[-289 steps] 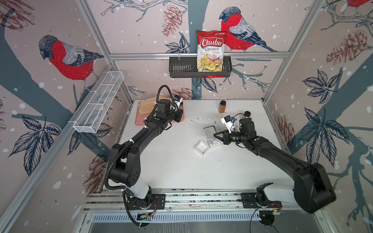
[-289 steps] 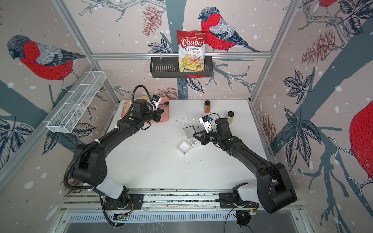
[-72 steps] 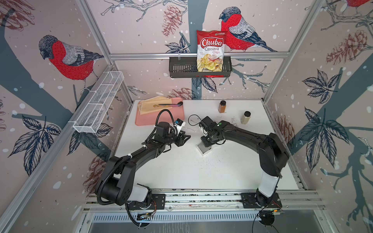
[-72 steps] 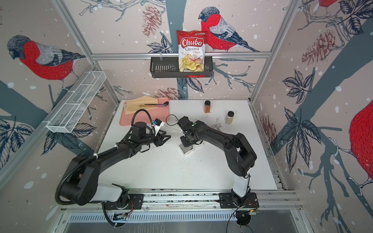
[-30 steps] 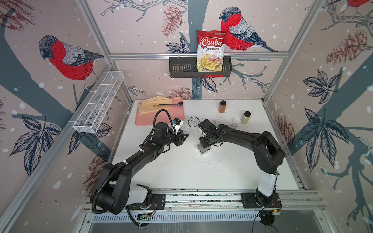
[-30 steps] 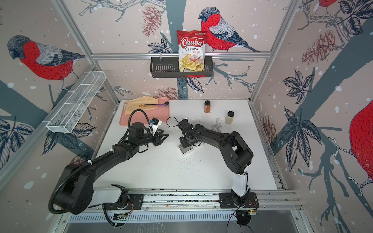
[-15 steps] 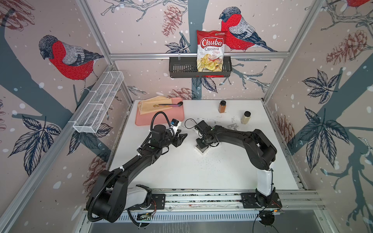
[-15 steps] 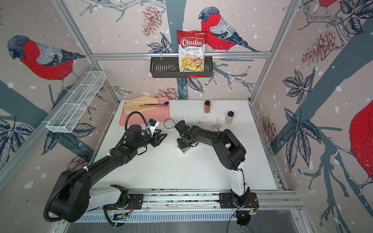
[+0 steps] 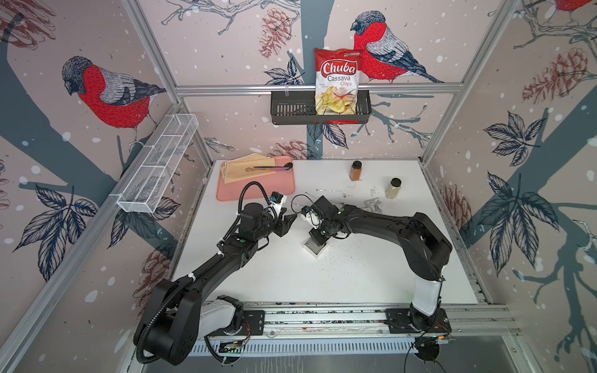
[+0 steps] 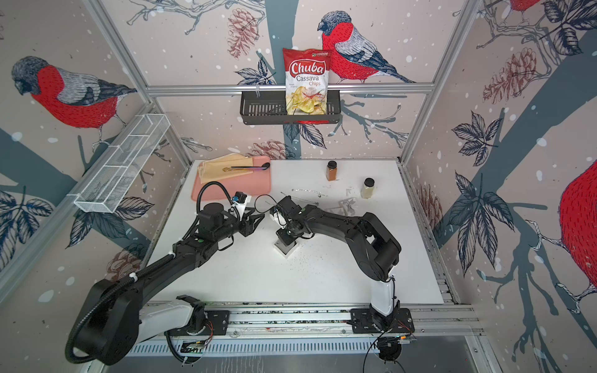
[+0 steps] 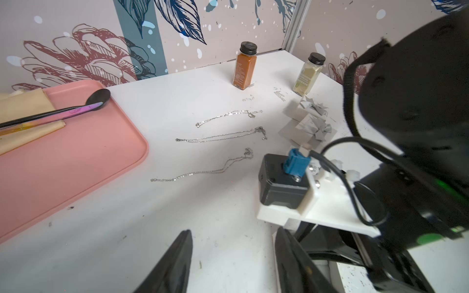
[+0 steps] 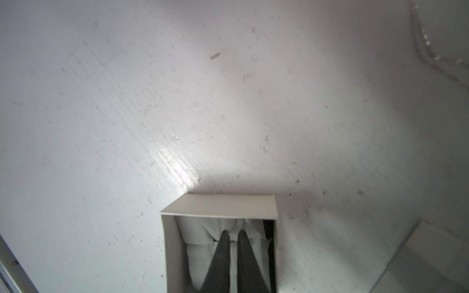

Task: Take the necklace out of the lift-off lid jewelry box
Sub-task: Place the inner lining in the jewelry box.

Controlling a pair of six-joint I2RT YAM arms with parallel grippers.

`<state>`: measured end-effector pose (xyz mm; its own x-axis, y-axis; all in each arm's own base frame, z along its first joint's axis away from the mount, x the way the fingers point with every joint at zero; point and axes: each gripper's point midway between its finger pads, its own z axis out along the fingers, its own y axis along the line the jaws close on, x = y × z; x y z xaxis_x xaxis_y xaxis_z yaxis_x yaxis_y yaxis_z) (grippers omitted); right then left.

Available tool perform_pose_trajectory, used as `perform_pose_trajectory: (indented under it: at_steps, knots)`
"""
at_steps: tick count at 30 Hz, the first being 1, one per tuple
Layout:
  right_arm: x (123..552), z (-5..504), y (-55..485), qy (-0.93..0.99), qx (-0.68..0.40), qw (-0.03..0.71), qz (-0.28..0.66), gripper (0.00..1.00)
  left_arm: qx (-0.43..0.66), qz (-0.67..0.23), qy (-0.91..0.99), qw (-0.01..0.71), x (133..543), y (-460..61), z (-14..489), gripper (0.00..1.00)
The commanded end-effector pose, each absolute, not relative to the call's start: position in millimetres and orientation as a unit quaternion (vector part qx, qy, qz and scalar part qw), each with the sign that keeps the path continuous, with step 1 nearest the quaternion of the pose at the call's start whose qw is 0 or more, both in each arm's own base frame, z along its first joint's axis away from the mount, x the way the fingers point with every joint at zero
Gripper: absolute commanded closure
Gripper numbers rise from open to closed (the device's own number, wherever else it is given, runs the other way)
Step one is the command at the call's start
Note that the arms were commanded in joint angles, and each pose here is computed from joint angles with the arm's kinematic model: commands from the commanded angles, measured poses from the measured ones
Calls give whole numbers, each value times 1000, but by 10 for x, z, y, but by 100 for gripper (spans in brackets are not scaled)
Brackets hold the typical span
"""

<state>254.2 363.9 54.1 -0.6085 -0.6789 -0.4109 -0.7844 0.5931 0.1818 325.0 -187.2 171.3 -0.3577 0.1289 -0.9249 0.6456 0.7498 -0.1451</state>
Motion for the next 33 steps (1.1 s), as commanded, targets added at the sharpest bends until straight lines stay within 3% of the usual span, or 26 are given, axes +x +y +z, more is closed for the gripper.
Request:
perform_pose_trajectory:
  at_steps: [1,15,22,27,33]
  knots:
    - [2425,567,3684,871,-432,141,187,89,243,-250,763,544,3318,-1864,1888,44]
    - [2170,234,3831,862,-468,88,177,87,229,-237,767,550,3326,-1799,1873,44]
    - [2312,540,3750,866,-450,131,175,87,221,-231,767,556,3345,-1771,1896,44]
    - [2552,676,3489,896,-401,153,111,86,206,-221,767,566,3373,-1716,1936,44]
    - [2461,585,3257,916,-379,119,59,86,176,-201,767,584,3411,-1599,1995,44]
